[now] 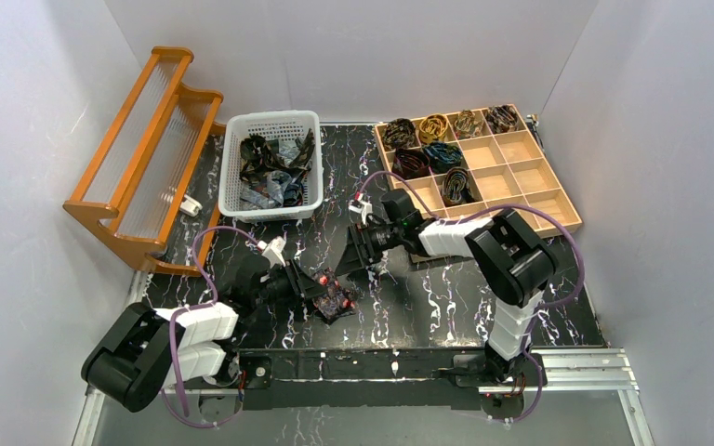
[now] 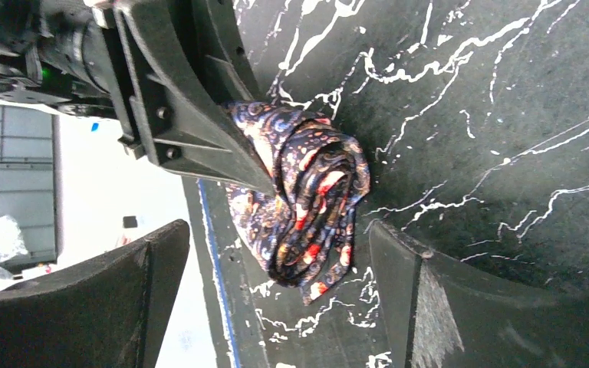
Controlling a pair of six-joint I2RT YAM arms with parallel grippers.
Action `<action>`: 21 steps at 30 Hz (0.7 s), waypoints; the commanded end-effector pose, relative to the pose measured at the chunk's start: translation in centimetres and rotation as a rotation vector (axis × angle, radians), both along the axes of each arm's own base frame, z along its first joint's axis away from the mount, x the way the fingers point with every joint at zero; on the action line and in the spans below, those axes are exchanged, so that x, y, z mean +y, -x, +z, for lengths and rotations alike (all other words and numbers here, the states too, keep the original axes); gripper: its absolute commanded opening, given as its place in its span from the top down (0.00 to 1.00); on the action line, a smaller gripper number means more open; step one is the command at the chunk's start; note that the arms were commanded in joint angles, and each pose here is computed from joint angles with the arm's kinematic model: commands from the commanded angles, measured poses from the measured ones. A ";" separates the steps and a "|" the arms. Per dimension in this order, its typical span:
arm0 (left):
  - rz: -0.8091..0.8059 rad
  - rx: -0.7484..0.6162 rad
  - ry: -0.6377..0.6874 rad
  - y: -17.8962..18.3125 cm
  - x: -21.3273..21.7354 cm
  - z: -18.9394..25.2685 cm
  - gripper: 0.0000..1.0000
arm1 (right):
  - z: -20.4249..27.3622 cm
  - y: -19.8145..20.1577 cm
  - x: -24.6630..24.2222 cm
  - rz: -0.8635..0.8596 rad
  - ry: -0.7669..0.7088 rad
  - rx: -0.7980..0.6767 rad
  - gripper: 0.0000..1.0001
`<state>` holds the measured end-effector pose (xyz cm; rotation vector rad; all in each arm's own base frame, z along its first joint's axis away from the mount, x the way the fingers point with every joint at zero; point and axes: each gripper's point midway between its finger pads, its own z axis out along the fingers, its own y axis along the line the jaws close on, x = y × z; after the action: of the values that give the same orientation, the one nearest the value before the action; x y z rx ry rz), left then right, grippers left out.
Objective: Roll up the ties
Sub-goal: Roll the tie at the center of the board.
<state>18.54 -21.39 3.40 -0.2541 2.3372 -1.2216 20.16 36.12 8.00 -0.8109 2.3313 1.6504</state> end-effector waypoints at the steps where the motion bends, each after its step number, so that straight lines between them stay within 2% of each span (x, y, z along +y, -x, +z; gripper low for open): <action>1: -0.034 -0.027 -0.005 -0.2 -0.4 0.3 0.75 | -1.0 -0.1 0.6 0.045 -0.026 -0.033 0.04; 6: -0.039 -0.018 -0.003 -0.3 -0.6 0.2 0.74 | -1.6 0.3 2.1 0.115 -0.071 -0.049 0.03; 16: -0.008 -0.029 0.013 -0.4 -0.4 0.6 0.70 | -3.8 3.0 2.1 0.216 -0.042 -0.021 0.02; 21: -0.014 -0.035 0.017 -0.4 -0.4 0.7 0.68 | -3.6 4.3 2.4 0.275 -0.069 -0.018 0.08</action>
<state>18.58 -21.64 3.42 -0.2480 2.3416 -1.2363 17.74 38.57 5.69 -1.0949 2.1987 1.7695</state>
